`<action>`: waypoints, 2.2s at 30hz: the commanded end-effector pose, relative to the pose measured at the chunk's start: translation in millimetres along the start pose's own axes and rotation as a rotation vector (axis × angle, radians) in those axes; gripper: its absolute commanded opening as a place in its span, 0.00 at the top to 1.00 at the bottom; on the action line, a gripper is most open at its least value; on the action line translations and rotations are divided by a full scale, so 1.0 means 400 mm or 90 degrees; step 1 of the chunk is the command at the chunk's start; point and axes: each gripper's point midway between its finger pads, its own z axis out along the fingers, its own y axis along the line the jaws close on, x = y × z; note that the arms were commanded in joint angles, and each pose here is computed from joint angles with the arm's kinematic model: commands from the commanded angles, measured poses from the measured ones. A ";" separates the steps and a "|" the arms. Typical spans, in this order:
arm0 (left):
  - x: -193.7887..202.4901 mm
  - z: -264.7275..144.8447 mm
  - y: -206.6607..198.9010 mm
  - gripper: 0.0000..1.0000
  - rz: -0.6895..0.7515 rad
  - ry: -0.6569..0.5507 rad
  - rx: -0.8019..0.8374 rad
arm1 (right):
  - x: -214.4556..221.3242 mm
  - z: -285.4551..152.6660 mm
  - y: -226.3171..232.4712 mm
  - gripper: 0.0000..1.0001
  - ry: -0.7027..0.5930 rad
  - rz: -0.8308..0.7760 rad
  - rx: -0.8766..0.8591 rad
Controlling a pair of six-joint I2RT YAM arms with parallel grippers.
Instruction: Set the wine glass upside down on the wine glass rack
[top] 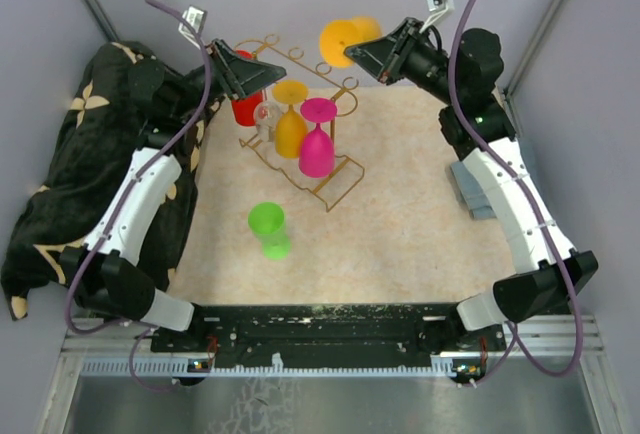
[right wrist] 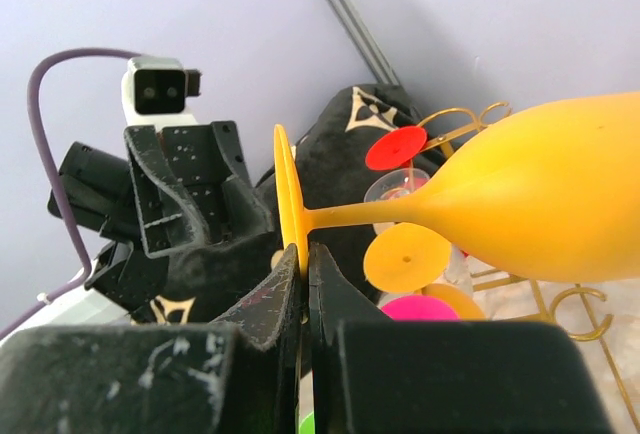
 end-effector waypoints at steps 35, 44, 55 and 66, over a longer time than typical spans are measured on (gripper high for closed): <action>-0.051 -0.121 -0.123 0.49 0.072 -0.051 -0.002 | 0.004 0.176 -0.287 1.00 0.025 0.142 0.028; -0.048 -0.126 -0.118 0.49 0.073 -0.053 -0.005 | 0.026 0.180 -0.297 1.00 0.047 0.196 0.037; -0.047 -0.130 -0.118 0.49 0.071 -0.056 -0.008 | 0.044 0.179 -0.283 1.00 0.067 0.231 0.022; -0.043 -0.131 -0.117 0.49 0.067 -0.057 -0.009 | 0.094 0.188 -0.272 1.00 0.110 0.240 0.028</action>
